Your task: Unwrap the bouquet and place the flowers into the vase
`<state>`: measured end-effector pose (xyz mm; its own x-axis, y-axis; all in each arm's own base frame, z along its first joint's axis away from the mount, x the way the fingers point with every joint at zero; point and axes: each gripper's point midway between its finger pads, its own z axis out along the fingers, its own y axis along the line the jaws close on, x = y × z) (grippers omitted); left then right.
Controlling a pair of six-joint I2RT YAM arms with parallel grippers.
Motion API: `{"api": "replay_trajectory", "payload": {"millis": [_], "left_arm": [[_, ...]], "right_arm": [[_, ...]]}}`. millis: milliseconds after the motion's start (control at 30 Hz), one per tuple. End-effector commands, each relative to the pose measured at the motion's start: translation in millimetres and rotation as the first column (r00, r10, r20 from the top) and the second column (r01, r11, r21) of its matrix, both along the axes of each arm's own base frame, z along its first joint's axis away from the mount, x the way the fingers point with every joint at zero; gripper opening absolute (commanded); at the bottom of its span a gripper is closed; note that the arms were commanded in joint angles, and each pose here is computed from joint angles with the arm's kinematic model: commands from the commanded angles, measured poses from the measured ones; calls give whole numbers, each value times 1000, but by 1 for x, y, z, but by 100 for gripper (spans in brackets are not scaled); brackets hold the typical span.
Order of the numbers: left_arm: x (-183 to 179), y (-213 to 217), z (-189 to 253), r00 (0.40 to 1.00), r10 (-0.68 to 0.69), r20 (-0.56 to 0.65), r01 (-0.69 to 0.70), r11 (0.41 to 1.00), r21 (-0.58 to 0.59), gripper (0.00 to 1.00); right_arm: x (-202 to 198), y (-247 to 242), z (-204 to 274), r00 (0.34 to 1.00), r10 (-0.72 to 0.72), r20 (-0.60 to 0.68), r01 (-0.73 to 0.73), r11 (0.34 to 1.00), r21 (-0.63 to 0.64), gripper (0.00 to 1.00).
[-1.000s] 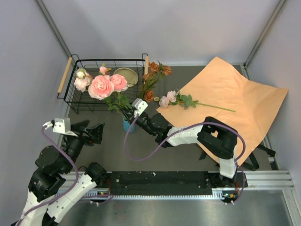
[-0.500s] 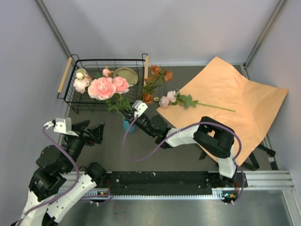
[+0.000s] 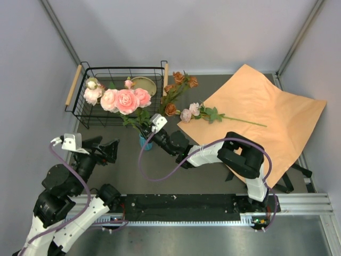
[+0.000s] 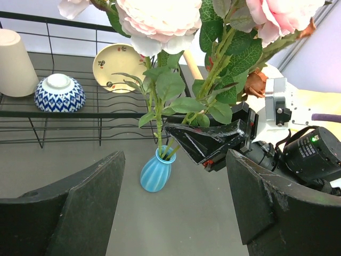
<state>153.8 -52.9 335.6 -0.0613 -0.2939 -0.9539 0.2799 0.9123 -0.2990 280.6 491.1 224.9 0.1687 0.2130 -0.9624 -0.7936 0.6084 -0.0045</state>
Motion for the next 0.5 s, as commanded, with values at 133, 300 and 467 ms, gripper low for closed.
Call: {"api": "replay_trajectory", "payload": {"millis": [133,300,467], "left_arm": [[1,-1,3,1000,0,19,1,1000,-15,82],[5,-5,-10,1000,-5,-10,5,1000,-5,82],[7,-8,-14,1000,-8,-16,8,1000,-5,82]], "right_arm": [[7,-3,3,1000,-18,-9,18,1000,15,28],[5,-4,7,1000,-17,-12,17,1000,9,35],[5,-5,9,1000,-15,-17,15,1000,0,40]]}}
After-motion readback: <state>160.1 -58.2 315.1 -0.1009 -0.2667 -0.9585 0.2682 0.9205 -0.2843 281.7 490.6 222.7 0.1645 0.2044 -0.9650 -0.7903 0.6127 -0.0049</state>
